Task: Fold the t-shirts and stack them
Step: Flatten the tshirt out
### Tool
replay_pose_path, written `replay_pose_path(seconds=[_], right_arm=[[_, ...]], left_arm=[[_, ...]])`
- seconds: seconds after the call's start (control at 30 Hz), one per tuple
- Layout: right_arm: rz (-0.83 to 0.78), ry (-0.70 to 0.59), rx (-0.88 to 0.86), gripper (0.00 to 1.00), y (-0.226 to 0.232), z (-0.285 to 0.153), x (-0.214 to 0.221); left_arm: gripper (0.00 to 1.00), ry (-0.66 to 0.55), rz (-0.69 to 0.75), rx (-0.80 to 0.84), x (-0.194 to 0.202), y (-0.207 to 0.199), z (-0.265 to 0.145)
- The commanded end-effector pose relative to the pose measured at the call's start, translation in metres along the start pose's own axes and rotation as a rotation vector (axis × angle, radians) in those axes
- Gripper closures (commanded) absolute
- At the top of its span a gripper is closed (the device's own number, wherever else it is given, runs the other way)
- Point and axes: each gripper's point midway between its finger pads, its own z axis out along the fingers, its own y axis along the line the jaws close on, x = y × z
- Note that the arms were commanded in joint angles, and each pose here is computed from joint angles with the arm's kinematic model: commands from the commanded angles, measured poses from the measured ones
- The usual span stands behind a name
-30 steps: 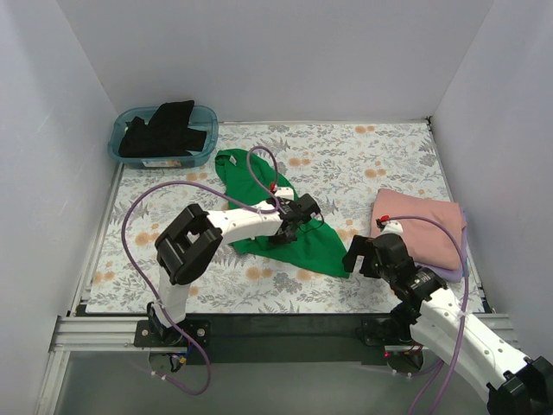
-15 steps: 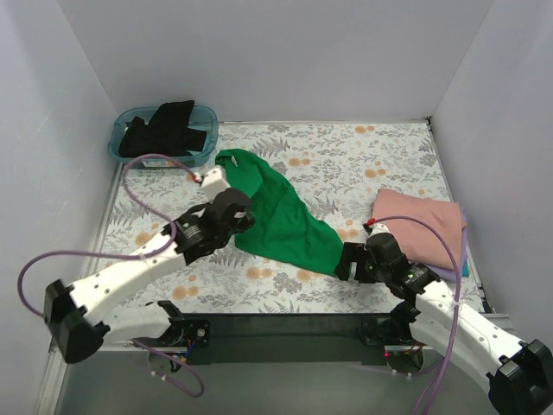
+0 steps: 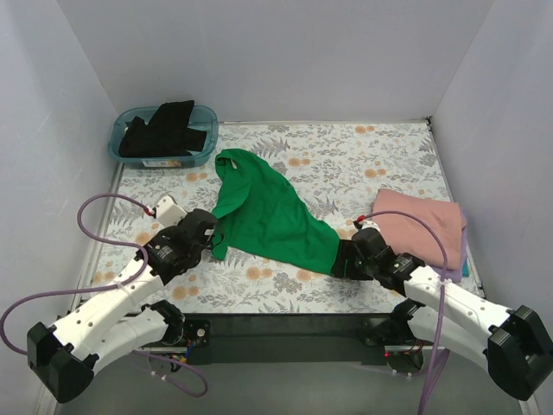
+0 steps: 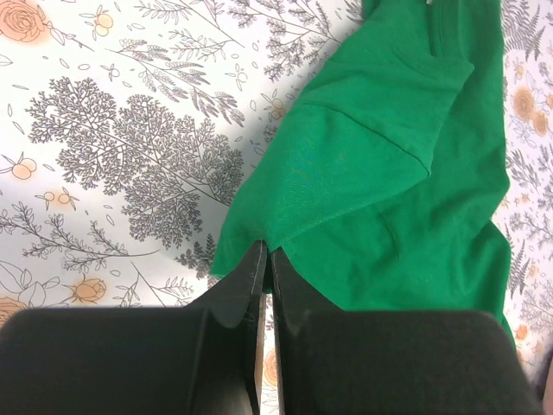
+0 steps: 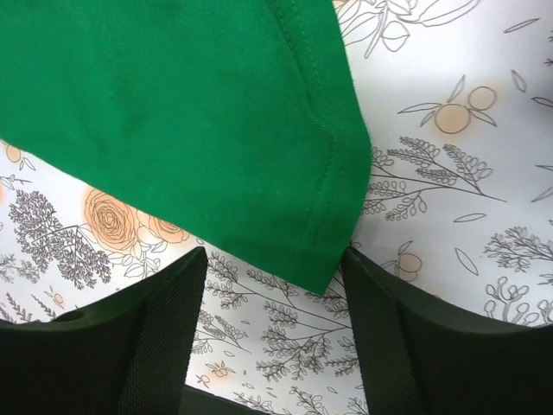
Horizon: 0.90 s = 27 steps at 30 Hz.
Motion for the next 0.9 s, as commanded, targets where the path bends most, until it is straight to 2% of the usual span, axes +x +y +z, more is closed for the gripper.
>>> replay_pose_path(seconds=[0.0, 0.07, 0.13, 0.17, 0.2, 0.23, 0.3, 0.37, 0.4, 0.47, 0.6, 0.63, 0.67, 0.73, 0.83, 0.87], right_arm=[[0.022, 0.043, 0.047, 0.35, -0.001, 0.004, 0.009], [0.020, 0.067, 0.068, 0.40, -0.001, 0.007, 0.015], [0.016, 0.075, 0.103, 0.49, -0.005, 0.011, 0.018], [0.017, 0.074, 0.118, 0.57, -0.007, 0.012, 0.018], [0.013, 0.057, 0.138, 0.83, -0.009, 0.012, 0.014], [0.008, 0.037, 0.148, 0.96, -0.008, 0.011, 0.007], [-0.023, -0.021, 0.203, 0.99, -0.014, 0.005, -0.010], [-0.039, -0.124, 0.191, 0.99, 0.000, -0.012, -0.045], [-0.082, -0.162, 0.223, 0.99, -0.003, -0.022, -0.058], [-0.094, -0.305, 0.167, 0.99, 0.020, -0.056, -0.102], [-0.134, -0.563, 0.159, 0.99, 0.040, -0.141, -0.175], [-0.167, -0.602, 0.155, 0.99, 0.042, -0.160, -0.185], [-0.152, -0.685, 0.105, 0.99, 0.056, -0.196, -0.207], [-0.154, -0.775, 0.068, 0.99, 0.065, -0.235, -0.227], [-0.172, -0.915, -0.029, 0.99, 0.083, -0.309, -0.253], [-0.194, -0.941, -0.051, 0.99, 0.087, -0.325, -0.256]], left_arm=[[1.00, -0.051, -0.022, -0.065, -0.005, 0.013, 0.008], [1.00, -0.045, -0.017, -0.082, -0.003, 0.015, 0.011], [1.00, -0.042, -0.027, -0.071, -0.003, 0.012, 0.012], [1.00, -0.042, -0.027, -0.066, -0.003, 0.011, 0.012], [1.00, -0.046, -0.039, -0.051, -0.006, 0.007, 0.011], [1.00, -0.044, -0.043, -0.041, -0.007, 0.004, 0.010], [1.00, -0.052, -0.061, 0.030, -0.018, -0.013, 0.003], [1.00, -0.034, -0.050, 0.126, -0.024, -0.033, -0.008], [1.00, -0.055, -0.084, 0.197, -0.039, -0.052, -0.018], [1.00, -0.073, -0.115, 0.277, -0.057, -0.071, -0.035], [1.00, -0.183, -0.168, 0.414, -0.121, -0.103, -0.086], [1.00, -0.230, -0.209, 0.476, -0.149, -0.113, -0.111], [1.00, -0.263, -0.223, 0.500, -0.164, -0.116, -0.123], [1.00, -0.348, -0.283, 0.589, -0.209, -0.124, -0.166], [1.00, -0.428, -0.309, 0.680, -0.250, -0.128, -0.212], [1.00, -0.475, -0.349, 0.745, -0.276, -0.126, -0.244]])
